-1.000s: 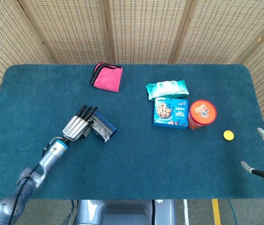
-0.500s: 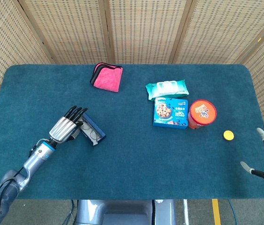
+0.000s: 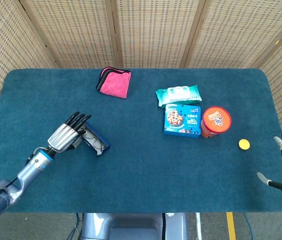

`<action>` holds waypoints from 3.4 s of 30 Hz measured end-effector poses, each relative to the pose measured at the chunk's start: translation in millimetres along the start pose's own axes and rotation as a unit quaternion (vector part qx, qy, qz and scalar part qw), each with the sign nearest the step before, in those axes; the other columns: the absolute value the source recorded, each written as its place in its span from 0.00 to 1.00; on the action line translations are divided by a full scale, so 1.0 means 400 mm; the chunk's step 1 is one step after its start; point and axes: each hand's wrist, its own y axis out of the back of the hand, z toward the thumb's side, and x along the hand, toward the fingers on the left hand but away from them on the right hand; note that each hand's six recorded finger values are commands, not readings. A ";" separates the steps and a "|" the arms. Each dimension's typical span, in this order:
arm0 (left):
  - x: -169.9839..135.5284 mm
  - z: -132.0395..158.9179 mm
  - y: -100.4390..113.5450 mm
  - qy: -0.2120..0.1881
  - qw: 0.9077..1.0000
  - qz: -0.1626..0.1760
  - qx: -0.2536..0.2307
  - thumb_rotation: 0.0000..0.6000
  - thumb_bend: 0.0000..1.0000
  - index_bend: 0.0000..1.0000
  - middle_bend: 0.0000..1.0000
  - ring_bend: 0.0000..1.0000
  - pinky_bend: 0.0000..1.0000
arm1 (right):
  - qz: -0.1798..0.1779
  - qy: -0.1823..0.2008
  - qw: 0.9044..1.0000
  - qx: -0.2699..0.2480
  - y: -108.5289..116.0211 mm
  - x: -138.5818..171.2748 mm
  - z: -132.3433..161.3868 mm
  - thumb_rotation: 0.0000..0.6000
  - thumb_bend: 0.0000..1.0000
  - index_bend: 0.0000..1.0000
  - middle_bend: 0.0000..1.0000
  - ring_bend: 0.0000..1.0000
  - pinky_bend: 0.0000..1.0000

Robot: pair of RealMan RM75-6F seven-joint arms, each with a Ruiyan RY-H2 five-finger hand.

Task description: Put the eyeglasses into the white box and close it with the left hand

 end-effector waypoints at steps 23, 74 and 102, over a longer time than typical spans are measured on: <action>0.021 0.010 0.005 0.018 0.999 -0.048 0.014 1.00 0.53 0.78 0.00 0.00 0.00 | 0.007 0.001 1.000 0.003 -0.008 0.000 0.004 1.00 0.00 0.00 0.00 0.00 0.00; 0.043 0.096 0.061 -0.035 0.988 -0.129 0.081 1.00 0.06 0.00 0.00 0.00 0.00 | 0.018 -0.001 1.000 -0.001 -0.014 0.002 0.001 1.00 0.00 0.00 0.00 0.00 0.00; 0.146 0.141 -0.034 -0.010 0.974 -0.175 0.144 1.00 0.19 0.20 0.08 0.02 0.06 | 0.020 -0.007 1.000 -0.007 -0.011 -0.007 -0.007 1.00 0.00 0.00 0.00 0.00 0.00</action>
